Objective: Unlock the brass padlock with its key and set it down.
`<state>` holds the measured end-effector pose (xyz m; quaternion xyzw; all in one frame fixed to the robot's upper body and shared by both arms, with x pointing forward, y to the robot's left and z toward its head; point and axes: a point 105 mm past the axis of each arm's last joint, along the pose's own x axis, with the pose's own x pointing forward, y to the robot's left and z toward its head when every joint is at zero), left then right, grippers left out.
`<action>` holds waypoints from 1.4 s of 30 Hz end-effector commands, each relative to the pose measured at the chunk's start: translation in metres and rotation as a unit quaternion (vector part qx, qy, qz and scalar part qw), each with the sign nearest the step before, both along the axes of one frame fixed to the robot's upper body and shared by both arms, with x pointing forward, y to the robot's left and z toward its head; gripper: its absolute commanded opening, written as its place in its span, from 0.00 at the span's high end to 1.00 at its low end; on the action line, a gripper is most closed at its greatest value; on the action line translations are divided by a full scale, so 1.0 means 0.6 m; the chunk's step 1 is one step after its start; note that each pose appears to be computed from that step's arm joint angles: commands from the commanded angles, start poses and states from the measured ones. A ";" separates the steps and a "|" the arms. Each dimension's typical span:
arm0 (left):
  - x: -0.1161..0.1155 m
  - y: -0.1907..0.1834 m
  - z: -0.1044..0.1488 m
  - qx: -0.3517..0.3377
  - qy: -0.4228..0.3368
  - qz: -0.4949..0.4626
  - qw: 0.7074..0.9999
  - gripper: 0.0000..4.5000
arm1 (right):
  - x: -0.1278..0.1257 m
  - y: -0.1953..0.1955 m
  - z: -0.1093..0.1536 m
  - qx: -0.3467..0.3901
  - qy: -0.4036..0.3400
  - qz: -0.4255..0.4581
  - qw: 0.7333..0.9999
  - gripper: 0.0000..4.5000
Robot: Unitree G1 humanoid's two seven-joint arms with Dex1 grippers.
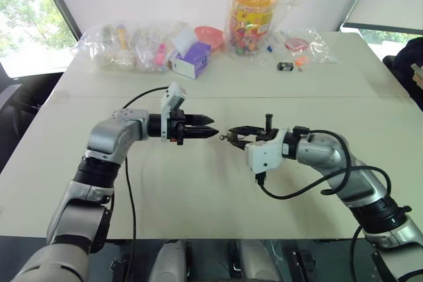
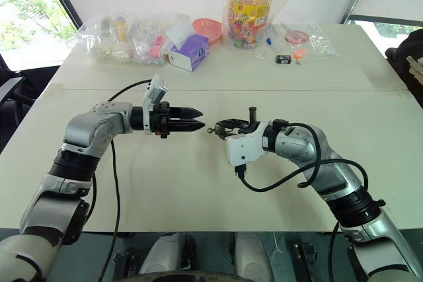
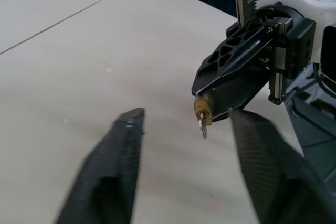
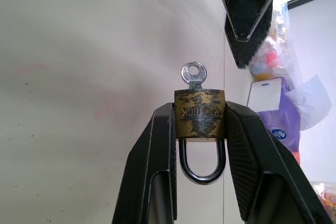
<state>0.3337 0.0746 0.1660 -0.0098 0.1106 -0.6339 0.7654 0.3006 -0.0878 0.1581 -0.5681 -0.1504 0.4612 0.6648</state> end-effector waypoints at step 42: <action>-0.004 -0.031 -0.004 0.023 -0.110 -0.030 0.993 0.99 | -0.010 0.017 0.057 0.032 -0.020 0.020 0.999 0.84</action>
